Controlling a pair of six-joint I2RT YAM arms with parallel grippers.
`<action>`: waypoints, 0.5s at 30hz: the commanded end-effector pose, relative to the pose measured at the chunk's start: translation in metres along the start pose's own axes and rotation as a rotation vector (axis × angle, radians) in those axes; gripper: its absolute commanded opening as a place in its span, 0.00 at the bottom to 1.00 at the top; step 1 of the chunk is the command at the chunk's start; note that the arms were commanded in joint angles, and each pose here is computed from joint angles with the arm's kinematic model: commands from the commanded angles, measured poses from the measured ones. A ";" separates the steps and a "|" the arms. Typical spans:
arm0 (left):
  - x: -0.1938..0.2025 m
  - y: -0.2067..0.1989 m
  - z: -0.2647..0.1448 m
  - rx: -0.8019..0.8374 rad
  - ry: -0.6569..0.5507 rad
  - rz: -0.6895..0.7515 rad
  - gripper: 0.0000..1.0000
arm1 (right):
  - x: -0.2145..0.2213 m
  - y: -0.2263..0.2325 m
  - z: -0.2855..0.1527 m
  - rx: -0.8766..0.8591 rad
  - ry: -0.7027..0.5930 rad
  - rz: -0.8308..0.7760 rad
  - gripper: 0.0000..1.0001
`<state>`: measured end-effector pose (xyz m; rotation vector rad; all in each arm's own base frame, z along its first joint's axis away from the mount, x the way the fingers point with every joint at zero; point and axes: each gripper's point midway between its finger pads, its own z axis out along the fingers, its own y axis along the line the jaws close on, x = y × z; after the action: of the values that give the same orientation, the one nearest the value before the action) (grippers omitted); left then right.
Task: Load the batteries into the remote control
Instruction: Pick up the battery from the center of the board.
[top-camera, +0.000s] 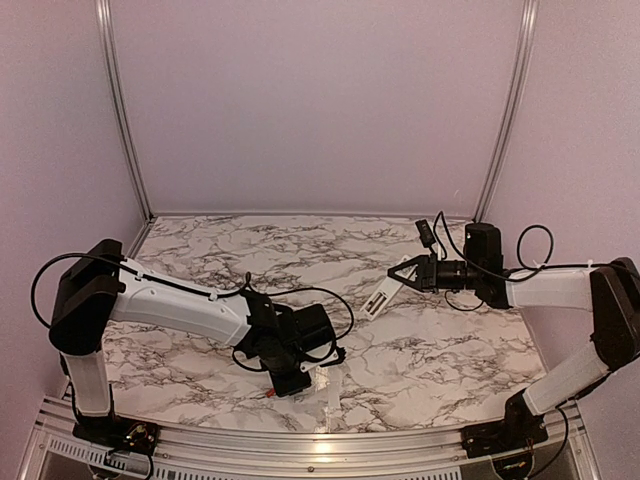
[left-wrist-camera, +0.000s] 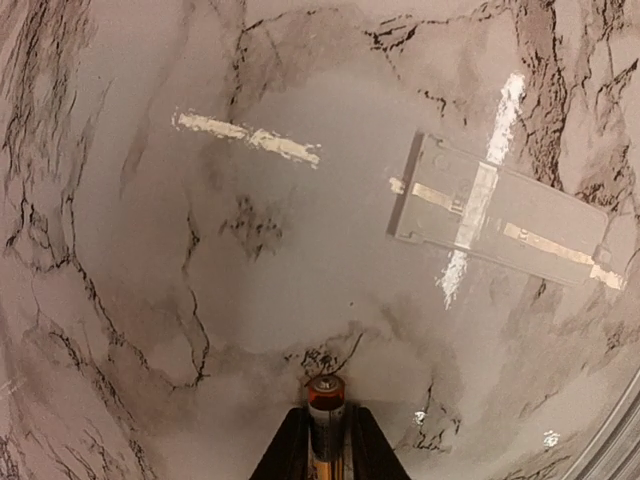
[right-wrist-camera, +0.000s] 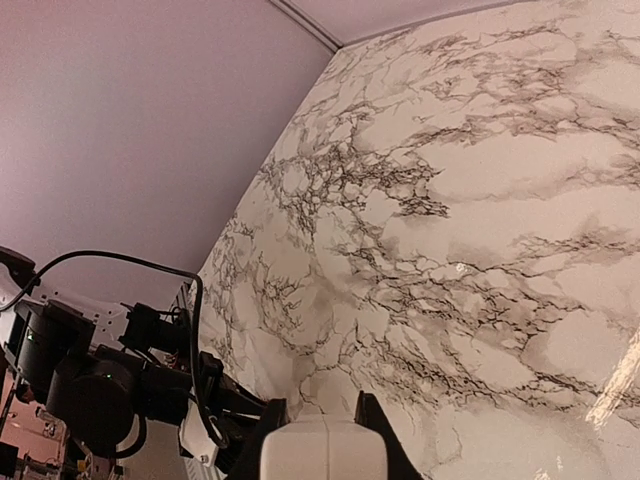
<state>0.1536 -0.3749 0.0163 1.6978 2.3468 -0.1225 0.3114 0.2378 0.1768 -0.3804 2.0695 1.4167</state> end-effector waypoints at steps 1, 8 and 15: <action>-0.005 0.003 0.004 -0.030 0.008 0.020 0.13 | -0.003 0.004 -0.005 -0.012 -0.014 -0.035 0.00; -0.031 0.011 0.007 -0.041 -0.053 0.007 0.01 | -0.002 -0.002 -0.007 -0.001 -0.017 -0.031 0.00; -0.068 0.044 -0.026 -0.025 -0.245 -0.147 0.00 | -0.003 -0.003 -0.005 -0.009 -0.025 0.001 0.00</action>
<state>0.1849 -0.4042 0.0257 1.5880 2.3139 -0.1687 0.3107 0.2330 0.1706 -0.3667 2.0800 1.4118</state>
